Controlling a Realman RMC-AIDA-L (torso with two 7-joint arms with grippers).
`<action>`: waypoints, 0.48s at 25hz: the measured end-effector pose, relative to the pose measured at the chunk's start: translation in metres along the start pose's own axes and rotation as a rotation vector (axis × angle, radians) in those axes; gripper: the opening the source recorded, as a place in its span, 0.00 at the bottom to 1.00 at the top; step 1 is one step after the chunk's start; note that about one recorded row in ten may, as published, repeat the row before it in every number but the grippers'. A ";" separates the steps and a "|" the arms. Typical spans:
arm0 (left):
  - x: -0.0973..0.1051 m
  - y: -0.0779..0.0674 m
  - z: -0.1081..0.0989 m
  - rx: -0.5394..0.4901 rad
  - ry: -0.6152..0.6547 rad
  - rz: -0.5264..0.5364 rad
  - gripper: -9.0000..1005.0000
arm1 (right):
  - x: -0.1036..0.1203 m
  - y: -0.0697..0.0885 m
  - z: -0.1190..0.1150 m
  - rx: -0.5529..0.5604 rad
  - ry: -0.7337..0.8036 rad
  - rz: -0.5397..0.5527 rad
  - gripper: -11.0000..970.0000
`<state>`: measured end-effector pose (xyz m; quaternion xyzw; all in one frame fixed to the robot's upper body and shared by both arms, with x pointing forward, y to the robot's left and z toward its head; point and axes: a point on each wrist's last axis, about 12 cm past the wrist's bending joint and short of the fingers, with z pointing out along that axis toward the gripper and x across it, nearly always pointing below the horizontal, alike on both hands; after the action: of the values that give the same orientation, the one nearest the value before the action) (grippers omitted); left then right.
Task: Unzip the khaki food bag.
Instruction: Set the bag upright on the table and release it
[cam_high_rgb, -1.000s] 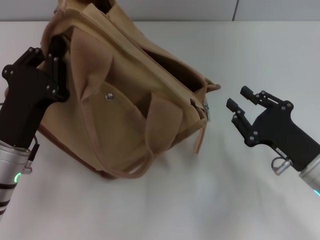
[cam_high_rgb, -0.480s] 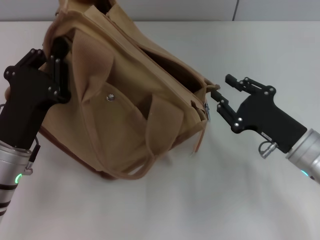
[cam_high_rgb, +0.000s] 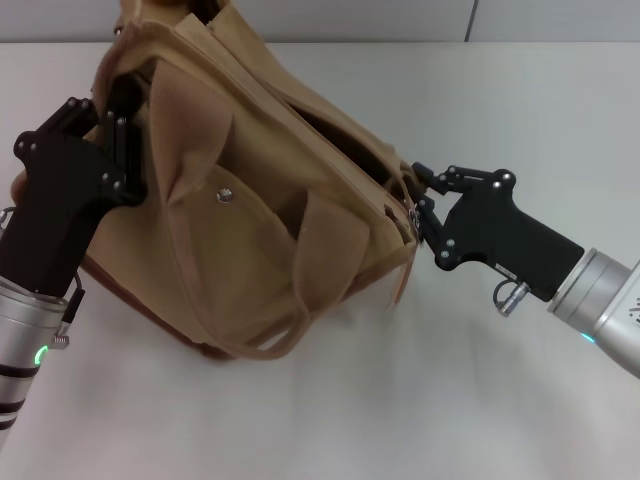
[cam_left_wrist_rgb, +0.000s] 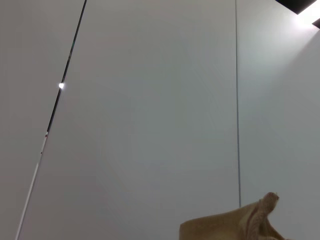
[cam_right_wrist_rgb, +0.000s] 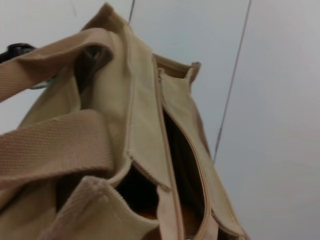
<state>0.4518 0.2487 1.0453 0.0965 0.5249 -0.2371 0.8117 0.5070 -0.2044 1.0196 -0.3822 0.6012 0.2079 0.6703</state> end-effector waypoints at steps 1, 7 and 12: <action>0.000 0.000 0.000 0.000 0.000 0.000 0.08 | 0.000 0.000 0.000 0.000 0.000 0.000 0.24; 0.001 0.001 0.000 -0.006 0.012 0.001 0.08 | 0.000 0.002 0.001 -0.010 0.001 0.000 0.10; 0.002 0.000 0.000 -0.002 0.014 0.000 0.08 | -0.002 0.002 -0.002 0.014 -0.028 0.039 0.07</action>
<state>0.4525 0.2484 1.0439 0.0974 0.5307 -0.2362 0.8082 0.5035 -0.2043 1.0212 -0.3627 0.6006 0.2218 0.6772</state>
